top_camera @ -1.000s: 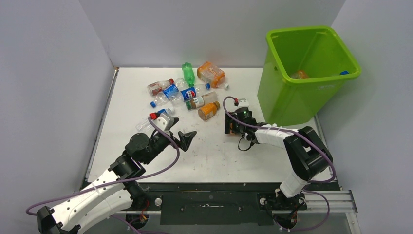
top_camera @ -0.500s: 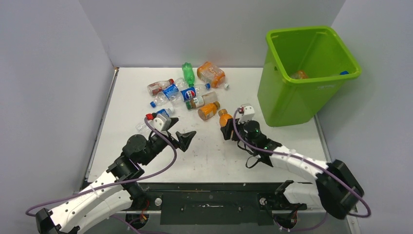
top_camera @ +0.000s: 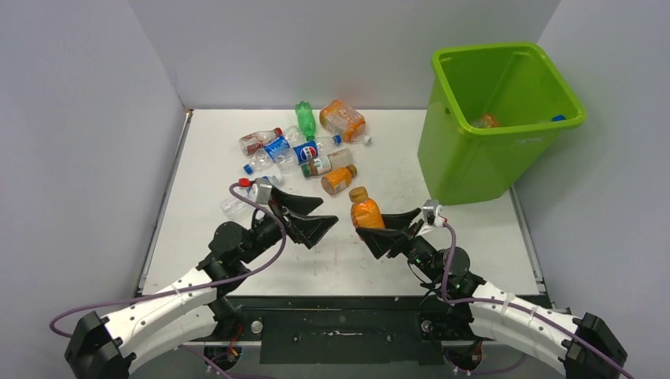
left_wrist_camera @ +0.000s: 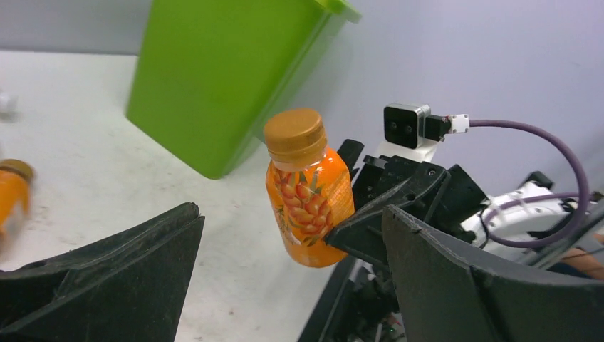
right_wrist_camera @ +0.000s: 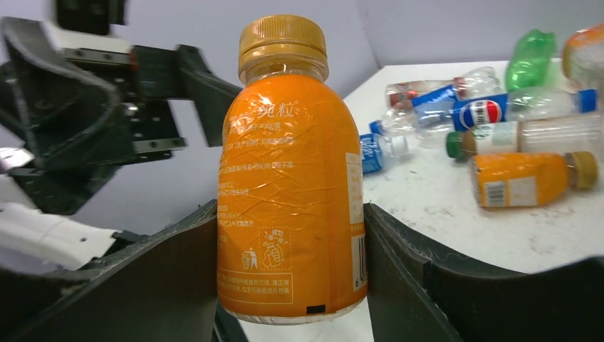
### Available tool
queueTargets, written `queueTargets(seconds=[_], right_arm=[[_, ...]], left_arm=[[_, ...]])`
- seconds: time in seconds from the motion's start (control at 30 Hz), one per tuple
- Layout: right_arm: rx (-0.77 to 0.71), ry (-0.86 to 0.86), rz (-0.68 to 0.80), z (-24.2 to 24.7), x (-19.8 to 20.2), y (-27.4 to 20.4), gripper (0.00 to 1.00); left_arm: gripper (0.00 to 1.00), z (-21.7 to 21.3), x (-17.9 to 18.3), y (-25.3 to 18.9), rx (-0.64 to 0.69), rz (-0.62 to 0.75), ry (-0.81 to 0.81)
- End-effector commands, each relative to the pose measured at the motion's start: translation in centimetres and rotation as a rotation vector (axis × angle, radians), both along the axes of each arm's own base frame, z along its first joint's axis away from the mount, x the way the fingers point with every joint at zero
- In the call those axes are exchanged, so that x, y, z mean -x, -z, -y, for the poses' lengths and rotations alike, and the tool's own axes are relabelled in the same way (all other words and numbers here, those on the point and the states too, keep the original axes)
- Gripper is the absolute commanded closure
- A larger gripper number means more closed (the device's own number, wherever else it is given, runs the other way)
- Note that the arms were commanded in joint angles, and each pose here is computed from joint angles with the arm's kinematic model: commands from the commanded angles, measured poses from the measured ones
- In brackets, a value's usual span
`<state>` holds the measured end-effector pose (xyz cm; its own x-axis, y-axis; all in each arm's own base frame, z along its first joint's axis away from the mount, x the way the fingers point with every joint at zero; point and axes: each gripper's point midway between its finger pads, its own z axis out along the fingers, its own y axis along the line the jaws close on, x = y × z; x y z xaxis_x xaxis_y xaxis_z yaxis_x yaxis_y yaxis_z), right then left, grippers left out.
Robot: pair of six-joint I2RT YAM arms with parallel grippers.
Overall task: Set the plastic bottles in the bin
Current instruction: Pick up the plastic bottle at the center of the board.
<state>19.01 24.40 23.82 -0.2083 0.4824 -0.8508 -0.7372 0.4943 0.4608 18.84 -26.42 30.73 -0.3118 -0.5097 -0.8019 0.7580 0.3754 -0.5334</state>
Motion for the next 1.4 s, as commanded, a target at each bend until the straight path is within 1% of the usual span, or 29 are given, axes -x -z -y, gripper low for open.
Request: queueTargets(seconds=[0.0, 0.13, 0.27, 0.37, 0.43, 0.57, 0.7, 0.77, 0.93, 1.07, 1.1, 1.13, 1.17, 1.2, 1.23, 1.27, 1.33, 1.37], right_arm=[[-0.166, -0.095, 0.114, -0.5, 2.9, -4.4, 0.66], [-0.179, -0.115, 0.113, -1.1, 3.9, -4.0, 0.67], [-0.17, -0.12, 0.114, -1.7, 4.6, -3.6, 0.67], [-0.172, -0.099, 0.115, -1.7, 4.5, -3.7, 0.68], [-0.165, -0.094, 0.119, -1.9, 4.4, -3.8, 0.68], [-0.164, -0.076, 0.117, -1.8, 4.2, -3.9, 0.68], [-0.176, -0.061, 0.112, -1.7, 4.1, -3.8, 0.68], [-0.179, -0.059, 0.112, -1.7, 4.3, -3.8, 0.68], [-0.149, -0.062, 0.113, -2.3, 4.6, -3.3, 0.68], [-0.122, -0.068, 0.109, -2.7, 4.8, -2.8, 0.66], [-0.119, -0.07, 0.109, -2.8, 4.8, -2.8, 0.65], [-0.111, -0.073, 0.105, -3.0, 4.9, -2.7, 0.62], [-0.101, -0.077, 0.101, -3.1, 4.9, -2.5, 0.55], [-0.083, -0.086, 0.092, -3.4, 5.0, -2.3, 0.45], [-0.059, -0.094, 0.086, -3.7, 5.0, -2.2, 0.3], [-0.024, -0.1, 0.068, -4.0, 5.0, -1.9, 0.19], [0.047, -0.104, 0.03, -4.4, 4.8, -2.2, 0.0], [0.081, -0.106, 0.014, -4.4, 4.8, -2.2, 0.07]], left_arm=[[0.04, 2.2, 2.3, -4.3, 0.176, 0.019, 0.197], [0.04, 4.0, 3.1, -3.7, 0.168, 0.014, 0.265], [0.04, 5.0, 3.2, -3.1, 0.136, 0.009, 0.267], [0.04, 5.3, 2.9, -2.5, 0.113, 0.002, 0.252], [0.01, 5.5, 3.1, -2.6, 0.111, 0.006, 0.254], [0.17, 6.5, 3.8, -1.9, 0.069, 0.015, 0.28], [0.23, 7.6, 4.6, -1.0, 0.029, 0.02, 0.3], [0.28, 7.9, 4.8, -0.9, 0.023, 0.029, 0.298], [0.49, 7.8, 4.5, -1.4, 0.031, 0.049, 0.266], [0.51, 7.7, 4.4, -1.8, 0.047, 0.061, 0.256], [0.58, 7.8, 4.5, -1.9, 0.049, 0.063, 0.26], [0.63, 7.9, 4.6, -1.9, 0.047, 0.067, 0.266], [0.74, 8.0, 4.7, -1.9, 0.041, 0.073, 0.271], [0.83, 8.1, 4.8, -1.8, 0.032, 0.082, 0.274], [0.91, 8.0, 4.8, -1.7, 0.021, 0.09, 0.273], [0.99, 7.9, 4.8, -1.6, 0.011, 0.099, 0.266], [1.0, 7.2, 4.7, -1.8, -0.009, 0.122, 0.237], [1.0, 6.6, 4.5, -2.2, -0.02, 0.145, 0.211]])
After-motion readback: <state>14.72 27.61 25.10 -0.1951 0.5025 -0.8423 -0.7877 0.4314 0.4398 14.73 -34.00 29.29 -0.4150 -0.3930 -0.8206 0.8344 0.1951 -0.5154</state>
